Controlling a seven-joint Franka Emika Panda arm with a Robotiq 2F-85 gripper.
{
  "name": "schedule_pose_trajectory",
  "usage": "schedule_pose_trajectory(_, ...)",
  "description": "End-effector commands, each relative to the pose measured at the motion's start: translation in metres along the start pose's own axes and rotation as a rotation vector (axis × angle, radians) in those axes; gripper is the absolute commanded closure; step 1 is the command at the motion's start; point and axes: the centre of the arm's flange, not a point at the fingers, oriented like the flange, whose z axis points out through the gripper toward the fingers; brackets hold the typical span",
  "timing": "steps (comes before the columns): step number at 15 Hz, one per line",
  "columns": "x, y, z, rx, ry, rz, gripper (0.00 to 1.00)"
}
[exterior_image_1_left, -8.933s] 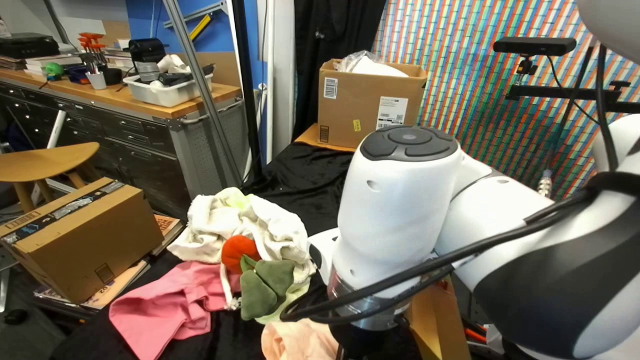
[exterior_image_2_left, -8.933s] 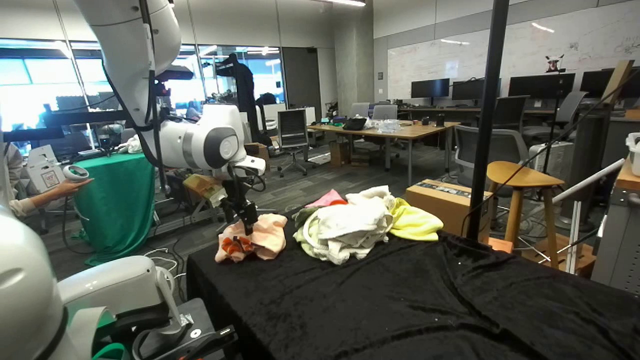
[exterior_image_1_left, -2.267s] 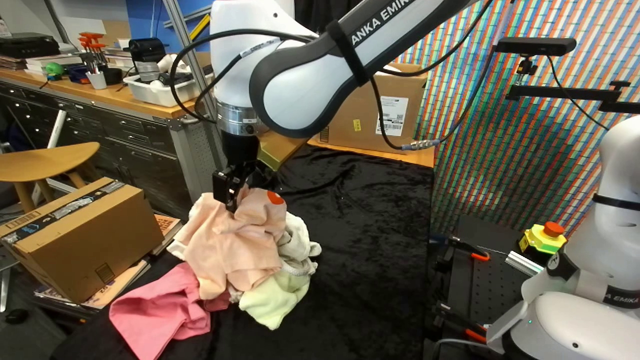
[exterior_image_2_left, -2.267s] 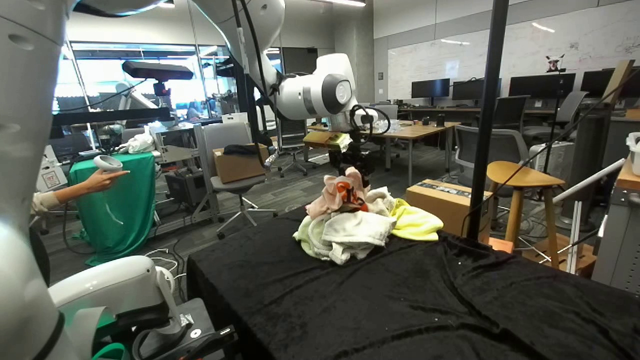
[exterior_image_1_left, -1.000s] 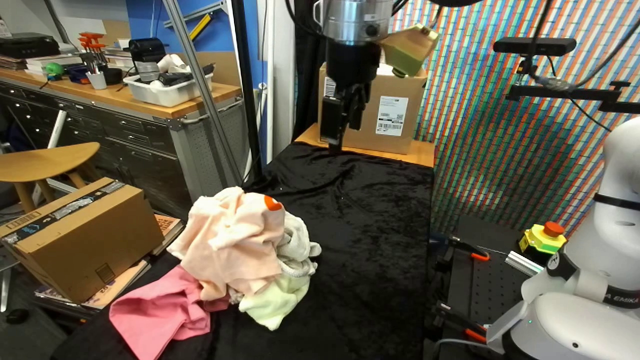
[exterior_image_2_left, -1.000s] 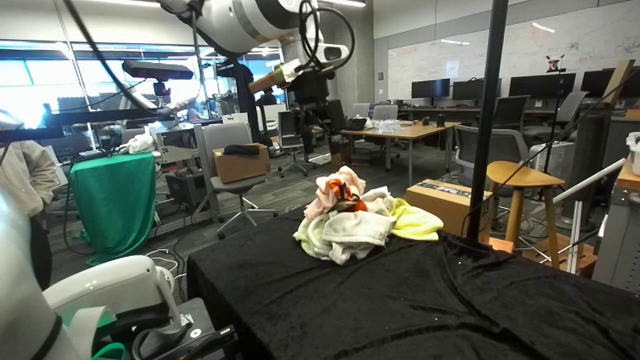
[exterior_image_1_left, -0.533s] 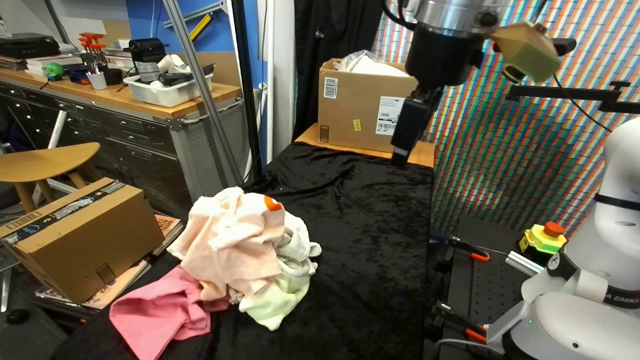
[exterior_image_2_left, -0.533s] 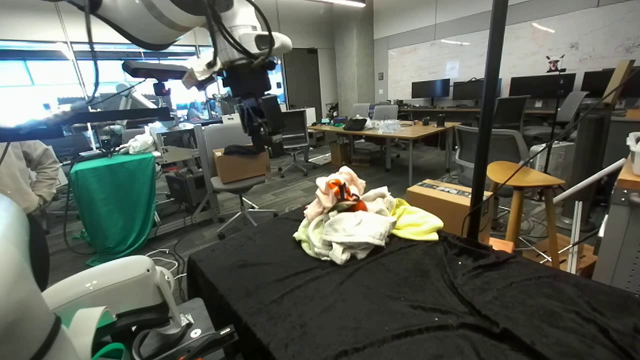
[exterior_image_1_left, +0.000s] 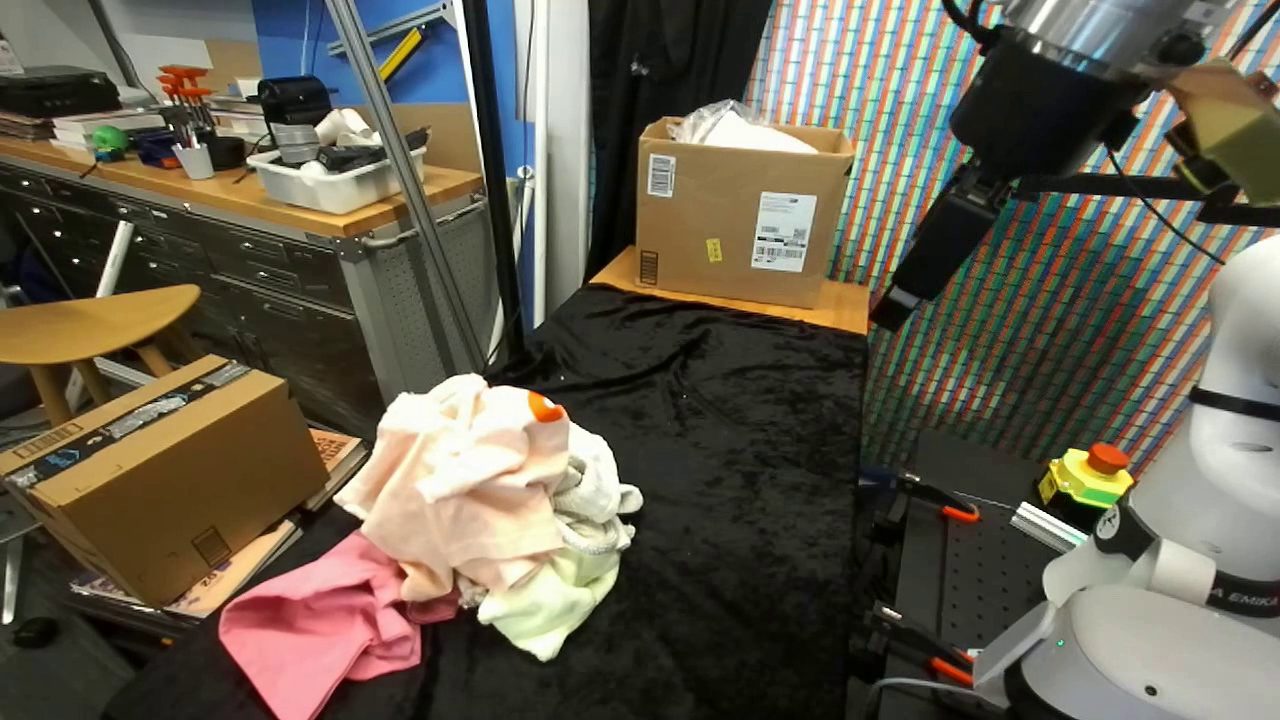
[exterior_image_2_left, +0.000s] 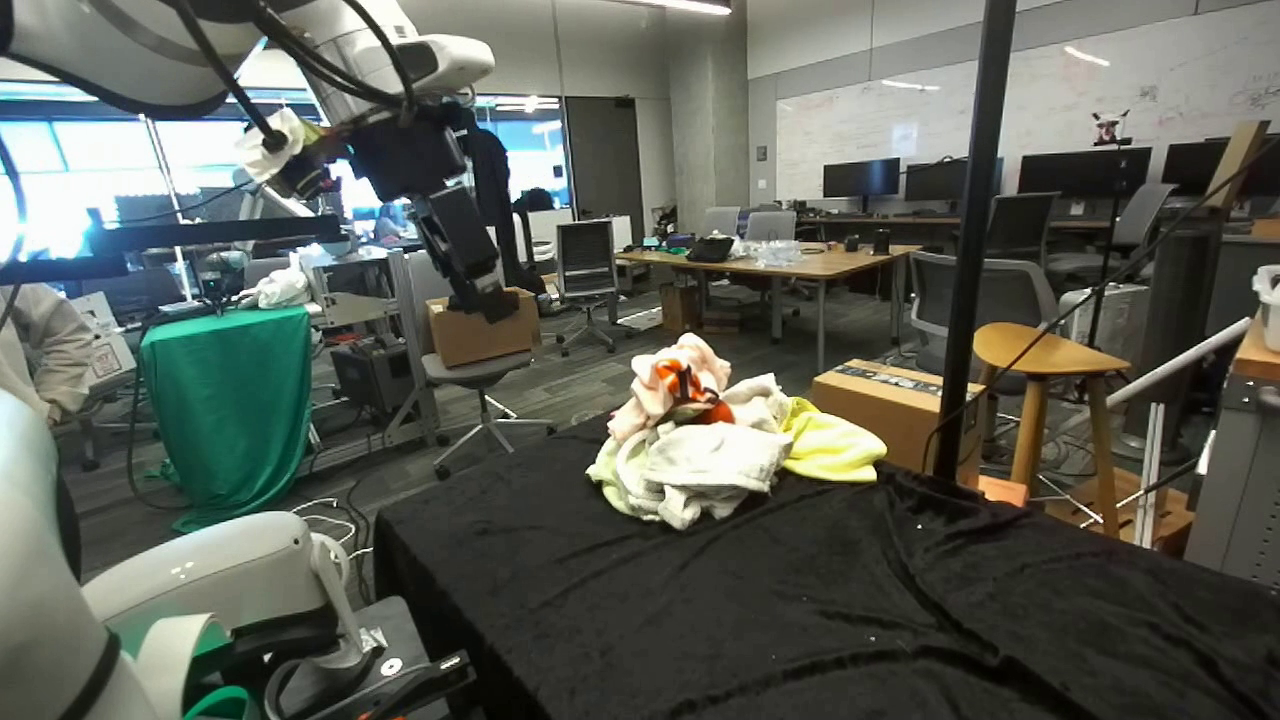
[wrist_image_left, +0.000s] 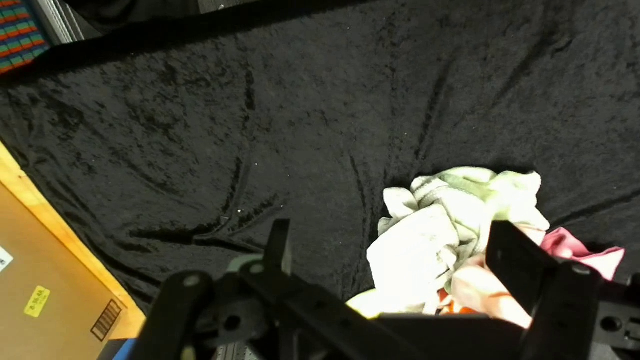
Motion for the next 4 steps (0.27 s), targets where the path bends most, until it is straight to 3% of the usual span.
schedule_pose_trajectory(1, -0.0049, 0.0053, -0.0004, 0.002, 0.011, 0.003, 0.00)
schedule_pose_trajectory(4, -0.0136, 0.0146, -0.0028, 0.007, 0.036, 0.007, 0.00)
